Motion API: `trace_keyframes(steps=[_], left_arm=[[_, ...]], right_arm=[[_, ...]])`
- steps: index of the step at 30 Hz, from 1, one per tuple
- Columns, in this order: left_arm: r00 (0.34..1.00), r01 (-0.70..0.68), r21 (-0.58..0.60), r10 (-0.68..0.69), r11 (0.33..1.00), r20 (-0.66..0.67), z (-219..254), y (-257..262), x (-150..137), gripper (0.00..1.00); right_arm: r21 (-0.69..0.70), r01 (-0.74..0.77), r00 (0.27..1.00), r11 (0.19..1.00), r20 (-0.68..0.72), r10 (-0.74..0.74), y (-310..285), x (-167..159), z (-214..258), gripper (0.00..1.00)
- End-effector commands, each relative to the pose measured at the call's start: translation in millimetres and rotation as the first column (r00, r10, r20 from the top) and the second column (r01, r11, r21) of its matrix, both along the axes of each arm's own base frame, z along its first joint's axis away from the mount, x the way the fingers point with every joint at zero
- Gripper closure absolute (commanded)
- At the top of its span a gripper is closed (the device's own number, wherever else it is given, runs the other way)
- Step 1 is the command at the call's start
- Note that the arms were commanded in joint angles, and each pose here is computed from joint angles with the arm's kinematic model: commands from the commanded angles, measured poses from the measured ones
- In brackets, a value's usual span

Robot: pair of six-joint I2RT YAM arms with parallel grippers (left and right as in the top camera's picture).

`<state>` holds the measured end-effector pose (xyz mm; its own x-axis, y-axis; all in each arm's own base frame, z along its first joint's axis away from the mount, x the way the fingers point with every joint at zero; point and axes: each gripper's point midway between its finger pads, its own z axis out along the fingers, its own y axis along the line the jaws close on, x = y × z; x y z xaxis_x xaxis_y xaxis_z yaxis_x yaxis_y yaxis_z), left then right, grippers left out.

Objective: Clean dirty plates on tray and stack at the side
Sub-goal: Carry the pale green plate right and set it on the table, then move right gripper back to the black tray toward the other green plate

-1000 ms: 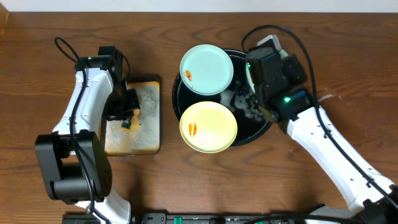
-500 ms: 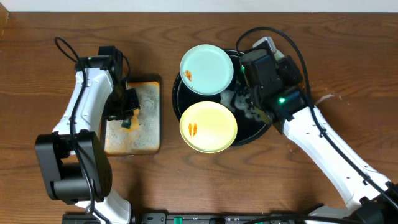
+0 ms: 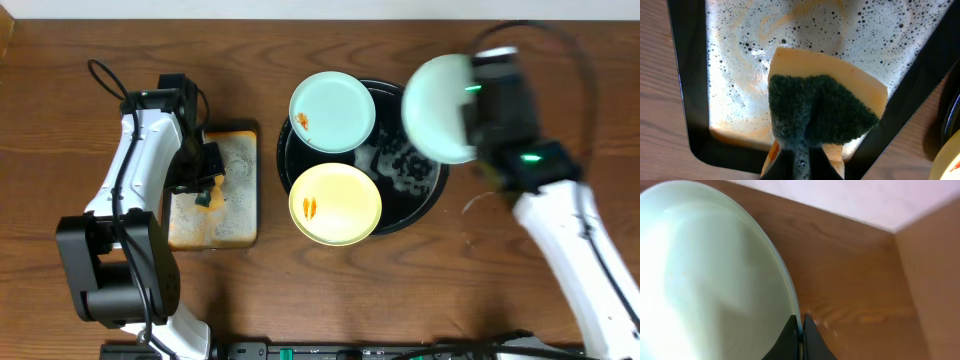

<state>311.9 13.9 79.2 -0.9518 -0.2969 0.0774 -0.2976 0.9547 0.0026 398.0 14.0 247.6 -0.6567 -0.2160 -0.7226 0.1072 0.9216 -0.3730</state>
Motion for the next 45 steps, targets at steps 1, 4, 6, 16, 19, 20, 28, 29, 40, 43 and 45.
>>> trace_keyframes(steps=[1,4,6,16,19,20,28,29,40,43,45], left_arm=[[1.0,0.014,0.007,-0.014,1.0,-0.002,0.0,2.4,-0.4,0.92],[1.0,0.014,0.007,-0.014,1.0,-0.002,0.0,2.4,-0.4,0.92],[1.0,0.014,0.007,-0.014,1.0,-0.002,0.0,2.4,-0.3,0.92],[1.0,0.014,0.007,-0.014,1.0,0.001,-0.1,2.4,0.4,0.92],[1.0,0.013,0.0,-0.013,1.0,0.001,-0.1,1.1,0.4,0.92],[1.0,0.013,0.0,-0.013,1.0,0.001,-0.1,1.1,0.4,0.92],[1.0,0.013,0.0,-0.013,1.0,0.001,-0.1,1.1,0.4,0.92],[1.0,0.013,0.0,-0.013,1.0,0.001,-0.1,1.1,0.3,0.92],[1.0,0.014,0.0,-0.014,1.0,0.001,-0.1,1.1,0.2,0.92],[1.0,0.014,-0.001,-0.014,1.0,0.0,0.5,1.1,-0.4,0.92],[1.0,0.014,0.0,-0.014,1.0,0.006,2.0,1.0,0.1,0.92]], right_arm=[[0.209,0.09,0.996,0.974,-0.015,-0.089,-42.5,-6.1,-3.1,0.99],[0.3,0.182,0.982,0.936,-0.097,-0.16,-83.0,-13.7,-26.1,0.99],[0.345,0.251,0.966,0.905,-0.146,-0.212,-110.3,-18.1,-42.6,0.99],[0.392,0.555,0.824,0.733,-0.378,-0.422,-203.6,-41.9,-136.3,0.99],[0.385,0.595,0.793,0.706,-0.422,-0.439,-214.1,-46.4,-157.2,0.99],[0.383,0.603,0.787,0.7,-0.431,-0.442,-216.6,-47.6,-161.6,0.99],[0.382,0.639,0.762,0.667,-0.435,-0.48,-236.0,-55.6,-168.4,0.66],[0.388,0.639,0.763,0.664,-0.427,-0.485,-237.0,-56.0,-164.6,0.59],[0.789,0.093,0.996,0.608,-0.064,-0.07,-111.6,-15.7,-33.3,0.32],[0.816,-0.015,0.995,0.578,-0.045,0.089,-51.7,-20.0,-18.6,0.36],[0.806,-0.068,0.978,0.588,-0.063,0.199,-14.6,-21.4,-23.5,0.38]])
